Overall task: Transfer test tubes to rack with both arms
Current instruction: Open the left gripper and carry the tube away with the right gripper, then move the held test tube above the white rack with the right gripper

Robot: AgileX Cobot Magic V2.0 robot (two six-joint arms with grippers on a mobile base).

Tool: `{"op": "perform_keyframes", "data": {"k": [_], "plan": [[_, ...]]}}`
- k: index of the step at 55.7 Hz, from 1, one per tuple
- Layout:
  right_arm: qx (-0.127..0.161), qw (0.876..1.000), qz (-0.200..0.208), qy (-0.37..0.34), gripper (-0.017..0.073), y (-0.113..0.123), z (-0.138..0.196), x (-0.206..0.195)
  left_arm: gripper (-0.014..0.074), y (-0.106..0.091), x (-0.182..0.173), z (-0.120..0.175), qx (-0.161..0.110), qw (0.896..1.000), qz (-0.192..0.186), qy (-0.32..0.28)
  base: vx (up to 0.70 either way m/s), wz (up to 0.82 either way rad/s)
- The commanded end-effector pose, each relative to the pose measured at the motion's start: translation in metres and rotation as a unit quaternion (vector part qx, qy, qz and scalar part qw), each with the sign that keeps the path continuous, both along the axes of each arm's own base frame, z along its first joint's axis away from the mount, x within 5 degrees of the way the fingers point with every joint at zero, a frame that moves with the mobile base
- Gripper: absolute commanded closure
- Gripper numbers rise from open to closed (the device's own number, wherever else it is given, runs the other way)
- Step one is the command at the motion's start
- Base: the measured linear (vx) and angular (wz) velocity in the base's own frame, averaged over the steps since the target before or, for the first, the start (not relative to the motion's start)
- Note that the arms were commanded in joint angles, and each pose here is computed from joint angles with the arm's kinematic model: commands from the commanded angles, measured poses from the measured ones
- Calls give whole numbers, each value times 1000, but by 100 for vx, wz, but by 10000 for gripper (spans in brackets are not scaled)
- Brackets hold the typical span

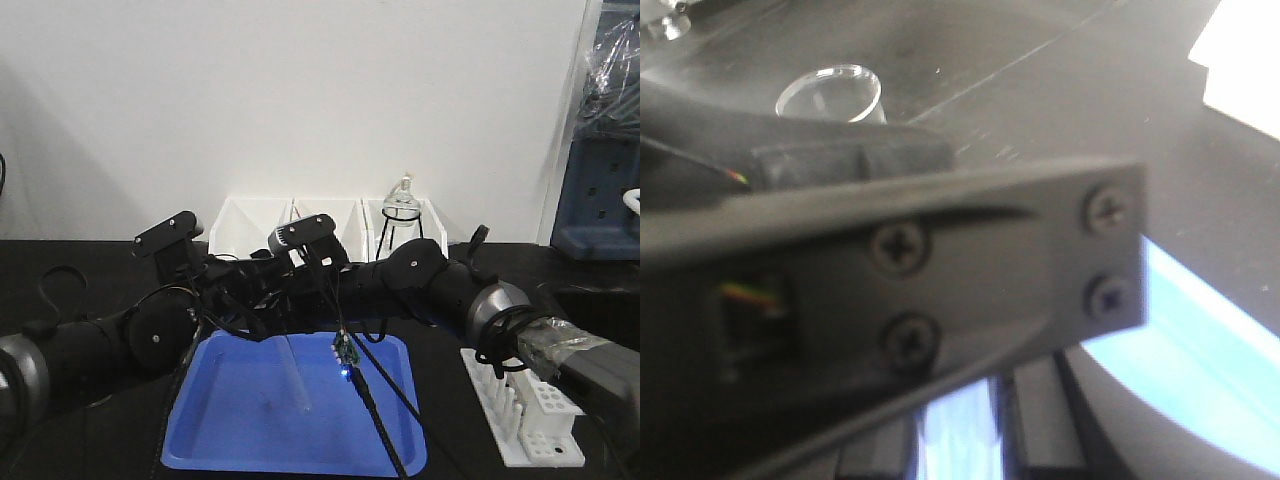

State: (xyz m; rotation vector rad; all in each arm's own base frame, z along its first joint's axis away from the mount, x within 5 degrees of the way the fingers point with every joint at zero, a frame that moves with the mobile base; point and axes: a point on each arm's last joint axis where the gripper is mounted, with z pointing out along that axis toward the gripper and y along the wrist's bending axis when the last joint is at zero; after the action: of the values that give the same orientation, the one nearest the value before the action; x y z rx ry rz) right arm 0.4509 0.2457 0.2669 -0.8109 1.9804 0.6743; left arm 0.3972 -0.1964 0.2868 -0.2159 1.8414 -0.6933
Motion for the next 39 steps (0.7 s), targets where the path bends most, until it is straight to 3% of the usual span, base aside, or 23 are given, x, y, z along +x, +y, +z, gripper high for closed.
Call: {"op": "perform_keyframes", "data": {"k": [1, 11, 22, 33, 36, 39], "plan": [[35, 997, -36, -55, 571, -14, 46, 1, -10, 11, -5, 47, -26, 995, 30, -90, 0, 0], [43, 995, -76, -47, 571, -41, 46, 14, 9, 25, 1, 48, -18, 994, 46, -93, 0, 0], [47, 989, -132, -55, 571, -94, 53, 31, 9, 45, 4, 57, -6, 992, 65, -104, 0, 0], [43, 975, -190, -110, 571, -153, 90, 31, 9, 50, 2, 63, 40, 990, 61, -121, 0, 0], [34, 971, -198, -131, 571, -168, 101, 28, 9, 50, 2, 62, 43, 990, 59, -119, 0, 0], [43, 966, -213, -140, 571, -182, 112, 25, 9, 49, 2, 62, 43, 990, 58, -118, 0, 0]]}}
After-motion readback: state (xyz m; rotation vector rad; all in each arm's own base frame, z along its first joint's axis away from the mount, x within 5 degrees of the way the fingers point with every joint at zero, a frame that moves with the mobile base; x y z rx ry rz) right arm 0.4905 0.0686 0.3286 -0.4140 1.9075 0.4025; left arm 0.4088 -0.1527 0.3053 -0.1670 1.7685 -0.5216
